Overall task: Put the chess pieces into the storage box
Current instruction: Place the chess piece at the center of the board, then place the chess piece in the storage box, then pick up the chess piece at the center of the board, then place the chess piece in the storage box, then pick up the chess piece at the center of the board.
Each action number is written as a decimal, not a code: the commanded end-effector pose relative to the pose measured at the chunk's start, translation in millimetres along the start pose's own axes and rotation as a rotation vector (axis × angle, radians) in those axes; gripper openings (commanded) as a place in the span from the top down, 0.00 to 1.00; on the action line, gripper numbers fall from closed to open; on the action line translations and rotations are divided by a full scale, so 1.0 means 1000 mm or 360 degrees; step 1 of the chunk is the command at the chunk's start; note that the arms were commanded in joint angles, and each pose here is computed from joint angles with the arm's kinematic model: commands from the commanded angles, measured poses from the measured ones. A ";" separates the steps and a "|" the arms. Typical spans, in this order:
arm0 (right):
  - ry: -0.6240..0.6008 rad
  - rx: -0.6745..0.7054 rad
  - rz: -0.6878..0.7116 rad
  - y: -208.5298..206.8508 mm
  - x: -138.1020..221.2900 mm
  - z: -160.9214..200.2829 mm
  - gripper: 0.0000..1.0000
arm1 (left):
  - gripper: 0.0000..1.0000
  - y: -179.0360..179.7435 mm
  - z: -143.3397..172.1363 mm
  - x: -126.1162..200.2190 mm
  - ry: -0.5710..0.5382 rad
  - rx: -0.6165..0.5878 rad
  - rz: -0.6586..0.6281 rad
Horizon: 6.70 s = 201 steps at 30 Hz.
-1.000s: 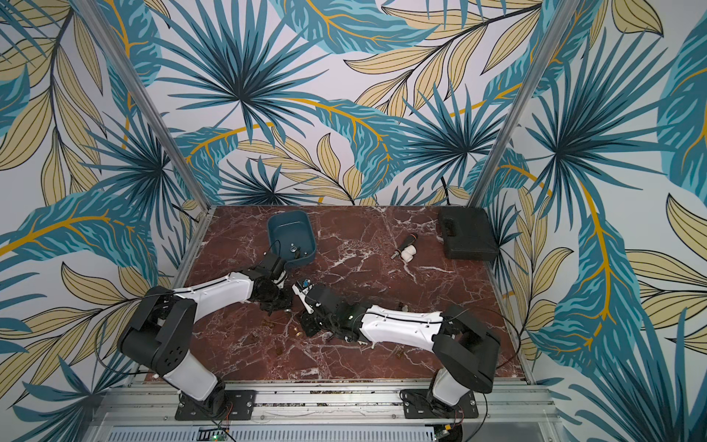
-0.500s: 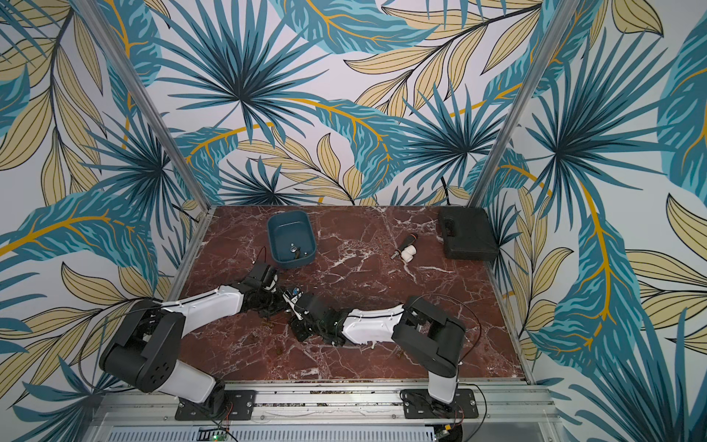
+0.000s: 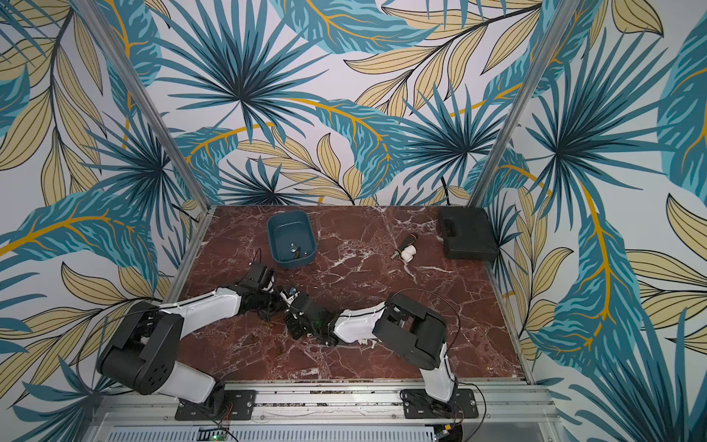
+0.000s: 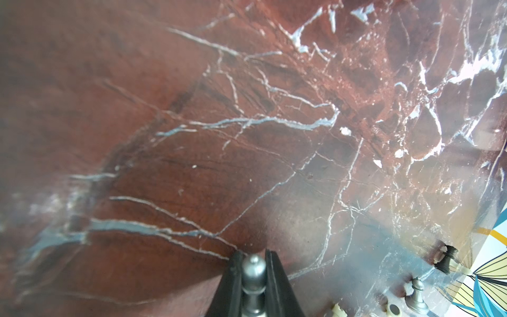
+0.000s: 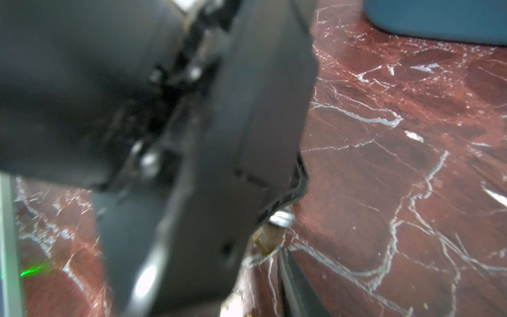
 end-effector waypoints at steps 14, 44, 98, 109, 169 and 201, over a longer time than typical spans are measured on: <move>0.0012 -0.0010 0.0089 -0.003 -0.007 -0.003 0.78 | 1.00 0.023 0.007 -0.005 0.0064 0.0027 -0.0152; -0.0189 0.0239 0.0149 -0.008 0.096 -0.090 1.00 | 0.51 0.014 -0.005 0.005 0.0067 -0.0087 -0.0229; -0.0337 -0.0236 0.0414 -0.147 0.068 -0.235 0.66 | 0.52 0.007 -0.028 0.046 0.0210 -0.0424 -0.0194; -0.0297 -0.0177 0.0560 -0.149 0.113 -0.210 0.66 | 0.52 -0.016 -0.020 0.008 0.0310 -0.0534 -0.0263; -0.0145 -0.0437 0.0883 -0.167 0.217 -0.106 0.66 | 0.81 -0.134 -0.265 -0.032 -0.0482 -0.0896 -0.0540; 0.0461 -0.1076 0.1431 -0.222 0.229 0.077 0.67 | 0.60 -0.152 -0.153 0.135 -0.0604 -0.0905 -0.0122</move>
Point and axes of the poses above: each gripper's point midway between its finger pads, its own x axis back along the fingers, its own y axis along the line the jaws close on, z = x × y, the point moved 5 cm from there along x, back along the fingers, and after that the axes turned 2 degrees about x, right-handed, at the moved point
